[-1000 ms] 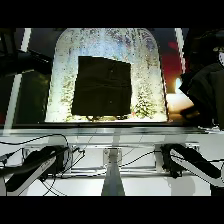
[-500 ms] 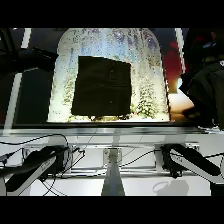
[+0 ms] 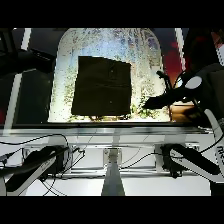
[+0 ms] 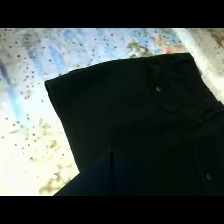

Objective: Fold the clothes and pants, and hang the long-sleeved shirts on hangers.

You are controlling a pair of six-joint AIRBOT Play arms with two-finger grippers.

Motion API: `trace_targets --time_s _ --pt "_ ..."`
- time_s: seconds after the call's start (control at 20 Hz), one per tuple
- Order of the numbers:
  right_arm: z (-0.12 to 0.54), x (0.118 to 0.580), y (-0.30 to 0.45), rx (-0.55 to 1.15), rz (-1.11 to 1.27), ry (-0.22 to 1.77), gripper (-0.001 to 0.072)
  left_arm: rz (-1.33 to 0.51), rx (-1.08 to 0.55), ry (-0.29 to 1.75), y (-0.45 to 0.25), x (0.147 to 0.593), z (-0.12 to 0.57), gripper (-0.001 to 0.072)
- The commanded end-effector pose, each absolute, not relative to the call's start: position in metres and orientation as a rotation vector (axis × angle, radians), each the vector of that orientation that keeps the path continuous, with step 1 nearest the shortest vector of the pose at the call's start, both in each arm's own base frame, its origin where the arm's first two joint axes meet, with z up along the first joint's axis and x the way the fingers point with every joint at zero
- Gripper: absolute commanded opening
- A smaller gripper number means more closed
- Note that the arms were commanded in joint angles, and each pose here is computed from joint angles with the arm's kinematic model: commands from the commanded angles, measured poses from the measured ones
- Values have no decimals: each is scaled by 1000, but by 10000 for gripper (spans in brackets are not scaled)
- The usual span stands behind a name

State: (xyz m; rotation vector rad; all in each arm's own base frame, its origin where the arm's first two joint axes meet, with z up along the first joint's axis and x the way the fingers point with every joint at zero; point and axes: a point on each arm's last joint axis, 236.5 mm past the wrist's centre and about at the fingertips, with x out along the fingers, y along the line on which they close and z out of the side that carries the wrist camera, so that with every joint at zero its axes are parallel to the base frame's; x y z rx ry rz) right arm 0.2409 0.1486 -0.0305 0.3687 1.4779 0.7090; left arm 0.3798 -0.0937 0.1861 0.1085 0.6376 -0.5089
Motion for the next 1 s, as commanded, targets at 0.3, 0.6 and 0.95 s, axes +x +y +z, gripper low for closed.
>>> trace_targets --time_s 0.3,0.6,0.95 --pt "-94 232 190 655 507 1498 464 -335 187 885 -43 358 132 8" --pt "-104 241 202 754 494 1554 463 -111 29 1135 24 320 43 6" --pt "-96 253 211 762 543 1577 460 -84 -214 1335 22 260 -40 268"
